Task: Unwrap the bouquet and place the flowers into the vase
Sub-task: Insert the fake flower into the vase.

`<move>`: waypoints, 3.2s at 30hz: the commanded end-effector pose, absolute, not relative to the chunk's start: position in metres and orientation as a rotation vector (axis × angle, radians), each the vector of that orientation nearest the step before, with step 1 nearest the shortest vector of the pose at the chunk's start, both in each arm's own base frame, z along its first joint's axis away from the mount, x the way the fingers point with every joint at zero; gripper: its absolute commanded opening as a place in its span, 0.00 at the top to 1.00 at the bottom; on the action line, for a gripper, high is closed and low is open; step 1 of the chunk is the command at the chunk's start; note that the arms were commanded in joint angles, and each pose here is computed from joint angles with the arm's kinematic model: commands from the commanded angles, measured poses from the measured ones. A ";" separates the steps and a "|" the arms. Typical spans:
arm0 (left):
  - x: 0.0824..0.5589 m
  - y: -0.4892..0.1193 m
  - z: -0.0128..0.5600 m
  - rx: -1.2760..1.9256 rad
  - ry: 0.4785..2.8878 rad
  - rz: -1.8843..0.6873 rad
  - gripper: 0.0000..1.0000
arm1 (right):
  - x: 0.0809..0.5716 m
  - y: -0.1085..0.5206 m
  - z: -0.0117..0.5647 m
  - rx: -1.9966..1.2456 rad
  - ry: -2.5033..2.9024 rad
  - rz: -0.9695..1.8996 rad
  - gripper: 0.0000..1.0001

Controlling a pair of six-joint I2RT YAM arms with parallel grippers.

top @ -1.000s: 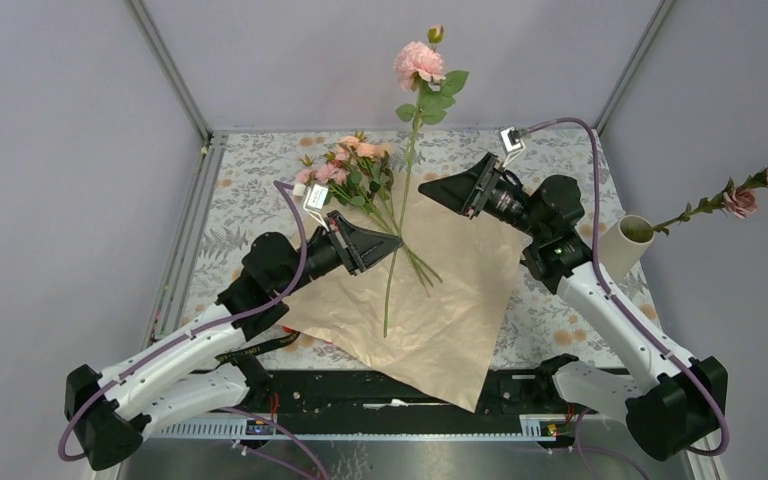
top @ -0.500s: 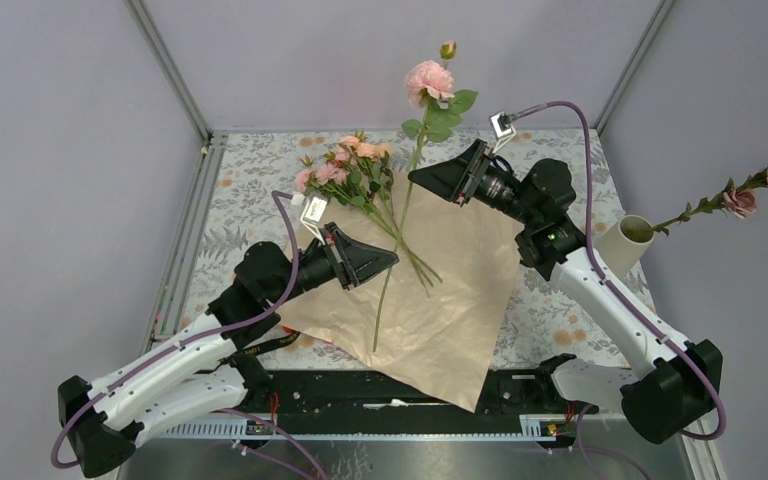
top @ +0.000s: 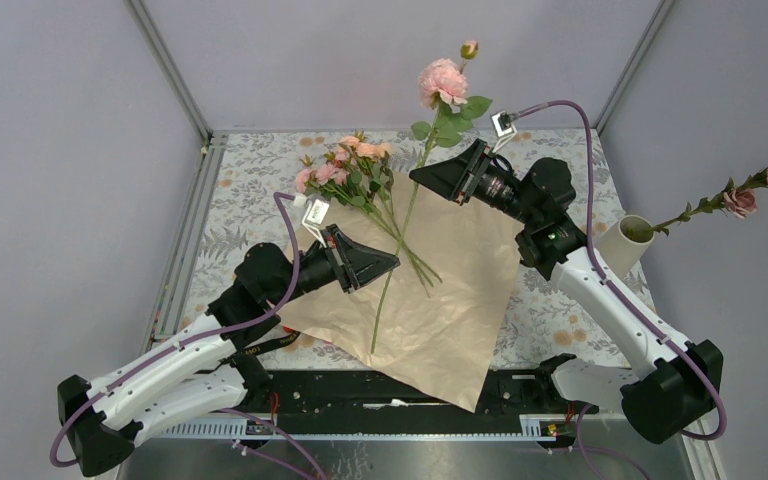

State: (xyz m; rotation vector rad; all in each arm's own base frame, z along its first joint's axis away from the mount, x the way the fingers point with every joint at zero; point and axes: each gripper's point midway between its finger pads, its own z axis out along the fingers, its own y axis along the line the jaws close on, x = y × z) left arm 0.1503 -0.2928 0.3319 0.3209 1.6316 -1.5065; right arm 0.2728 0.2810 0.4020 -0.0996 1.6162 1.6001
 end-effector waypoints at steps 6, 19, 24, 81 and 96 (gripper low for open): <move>0.141 -0.297 0.339 0.400 1.596 -1.525 1.00 | 0.268 0.281 0.439 -0.146 1.485 1.621 0.62; 0.155 -0.288 0.321 0.376 1.709 -1.370 0.88 | 0.264 0.275 0.441 -0.146 1.468 1.583 1.00; 0.183 -0.256 0.301 0.341 1.839 -1.037 0.44 | 0.255 0.259 0.429 -0.182 1.519 1.385 1.00; 0.287 -0.062 0.264 -0.099 1.949 -0.287 0.04 | 0.300 -0.135 0.578 0.361 1.141 -0.672 1.00; 0.287 -0.068 0.261 -0.080 1.963 -0.297 0.04 | 0.288 -0.160 0.501 0.483 1.216 -0.710 1.00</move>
